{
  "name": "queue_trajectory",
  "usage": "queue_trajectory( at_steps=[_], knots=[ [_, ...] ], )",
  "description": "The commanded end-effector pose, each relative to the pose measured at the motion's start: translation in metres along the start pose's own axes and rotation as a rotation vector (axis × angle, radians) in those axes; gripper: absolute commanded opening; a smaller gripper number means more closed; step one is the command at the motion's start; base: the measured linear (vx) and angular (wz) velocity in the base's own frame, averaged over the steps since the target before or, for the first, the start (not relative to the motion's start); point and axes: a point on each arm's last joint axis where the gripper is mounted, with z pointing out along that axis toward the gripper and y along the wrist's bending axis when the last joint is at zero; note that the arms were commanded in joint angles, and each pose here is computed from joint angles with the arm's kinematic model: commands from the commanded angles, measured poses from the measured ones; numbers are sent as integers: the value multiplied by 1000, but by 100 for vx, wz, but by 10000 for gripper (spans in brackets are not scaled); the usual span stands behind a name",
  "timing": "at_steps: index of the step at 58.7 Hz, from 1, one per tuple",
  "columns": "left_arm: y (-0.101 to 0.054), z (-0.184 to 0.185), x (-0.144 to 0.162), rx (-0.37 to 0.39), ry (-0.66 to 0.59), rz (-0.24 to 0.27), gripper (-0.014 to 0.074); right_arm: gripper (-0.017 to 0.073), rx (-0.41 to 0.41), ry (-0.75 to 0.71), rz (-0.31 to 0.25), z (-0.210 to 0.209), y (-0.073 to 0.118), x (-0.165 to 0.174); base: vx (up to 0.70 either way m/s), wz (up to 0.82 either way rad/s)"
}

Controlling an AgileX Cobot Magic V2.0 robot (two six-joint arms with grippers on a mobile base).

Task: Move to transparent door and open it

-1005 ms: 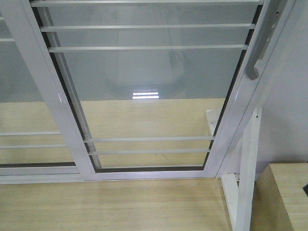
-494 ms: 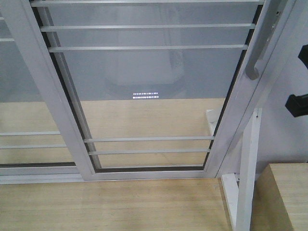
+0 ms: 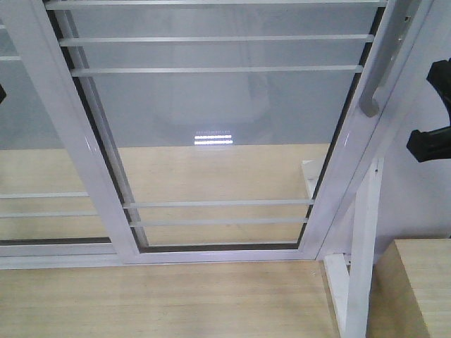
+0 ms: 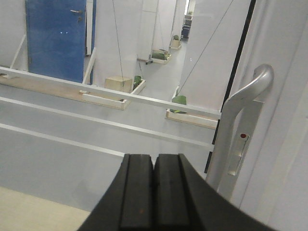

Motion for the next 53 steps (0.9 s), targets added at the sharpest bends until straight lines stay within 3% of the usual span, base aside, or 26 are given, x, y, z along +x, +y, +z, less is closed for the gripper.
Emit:
queue_trajectory(
  at_steps=[1,18,27,36,47,53],
  knots=[
    [-3,-2,-22,22,-135,38,96,163,27,-105,-18,-1,-4,-19,0,0],
    [-3,0,-19,20,-109,37,332,433,30,-114,-19,-1,-4,-20,0,0],
    [-3,5,-14,18,-81,37,430,438,40,-140,-27,-1,-5,-22,0,0],
    [-3,10,-10,18,-61,37,447,421,63,-176,-94,3,-6,-24,0,0],
    [-2,16,-5,17,-34,35,447,421,172,-152,28,20,-23,-15,0,0],
    [-2,17,-4,17,-34,30,447,421,248,-132,48,31,-36,-6,0,0]
  ],
)
